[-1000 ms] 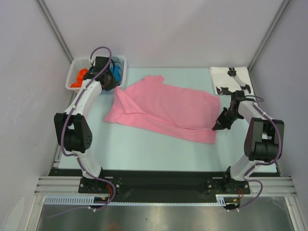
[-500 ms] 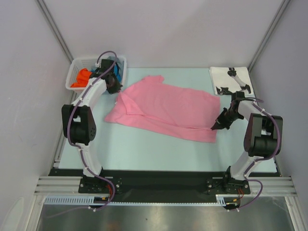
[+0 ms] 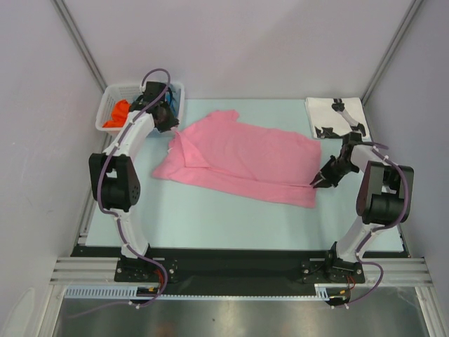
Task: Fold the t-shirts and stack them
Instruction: Fold the tshirt
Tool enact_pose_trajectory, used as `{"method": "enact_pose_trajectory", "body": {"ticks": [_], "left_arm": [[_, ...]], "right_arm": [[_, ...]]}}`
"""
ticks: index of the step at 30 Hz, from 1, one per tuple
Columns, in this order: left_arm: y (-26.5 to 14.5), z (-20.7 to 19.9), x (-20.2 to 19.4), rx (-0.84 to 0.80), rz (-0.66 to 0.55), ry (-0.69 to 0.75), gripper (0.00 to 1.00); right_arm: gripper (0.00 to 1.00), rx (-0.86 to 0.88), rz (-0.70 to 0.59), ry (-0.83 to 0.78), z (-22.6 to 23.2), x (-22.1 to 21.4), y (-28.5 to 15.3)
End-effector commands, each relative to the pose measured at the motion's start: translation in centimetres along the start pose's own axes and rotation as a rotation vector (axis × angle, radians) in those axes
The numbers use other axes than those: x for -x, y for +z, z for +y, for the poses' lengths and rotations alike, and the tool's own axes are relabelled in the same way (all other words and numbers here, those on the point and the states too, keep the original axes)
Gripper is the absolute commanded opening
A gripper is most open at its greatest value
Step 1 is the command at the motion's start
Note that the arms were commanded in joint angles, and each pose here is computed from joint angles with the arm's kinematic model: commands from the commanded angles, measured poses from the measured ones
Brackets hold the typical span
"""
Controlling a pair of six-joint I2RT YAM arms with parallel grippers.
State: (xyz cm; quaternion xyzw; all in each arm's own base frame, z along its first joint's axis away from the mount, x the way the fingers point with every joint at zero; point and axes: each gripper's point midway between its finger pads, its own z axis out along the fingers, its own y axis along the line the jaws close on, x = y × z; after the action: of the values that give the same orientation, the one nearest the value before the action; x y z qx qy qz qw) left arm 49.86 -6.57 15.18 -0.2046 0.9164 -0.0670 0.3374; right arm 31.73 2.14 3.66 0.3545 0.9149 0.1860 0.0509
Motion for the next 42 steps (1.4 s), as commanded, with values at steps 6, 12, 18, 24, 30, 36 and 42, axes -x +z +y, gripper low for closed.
{"method": "enact_pose_trajectory", "body": {"ticks": [6,12,18,24,30,36,42], "left_arm": [[-6.2,-0.9,3.0,-0.003,-0.117,0.134,0.79],[-9.9,0.8,-1.1,-0.03,-0.065,0.167,0.82],[-10.4,6.8,-7.5,0.001,0.028,-0.001,0.75],[-6.8,11.7,-10.5,0.001,0.131,-0.243,0.78],[-3.9,12.8,-10.3,0.0,0.148,-0.297,0.74],[-1.7,12.6,-10.5,-0.028,0.187,-0.352,0.75],[-1.4,14.2,-12.1,0.092,0.253,-0.415,0.75]], "right_arm": [[0.54,-0.019,-0.103,-0.063,-0.1,1.4,-4.3],[0.61,0.033,-0.031,-0.033,-0.8,-2.3,-3.9],[0.62,0.029,0.006,-0.008,-2.0,-4.7,-3.5],[0.65,0.013,0.042,0.003,-3.2,-6.4,-2.8],[0.66,0.02,0.069,0.023,-3.7,-7.3,-1.9],[0.67,0.012,0.071,0.019,-4.2,-7.5,-1.6],[0.71,0.012,0.06,0.029,-4.1,-7.2,-1.6]]}}
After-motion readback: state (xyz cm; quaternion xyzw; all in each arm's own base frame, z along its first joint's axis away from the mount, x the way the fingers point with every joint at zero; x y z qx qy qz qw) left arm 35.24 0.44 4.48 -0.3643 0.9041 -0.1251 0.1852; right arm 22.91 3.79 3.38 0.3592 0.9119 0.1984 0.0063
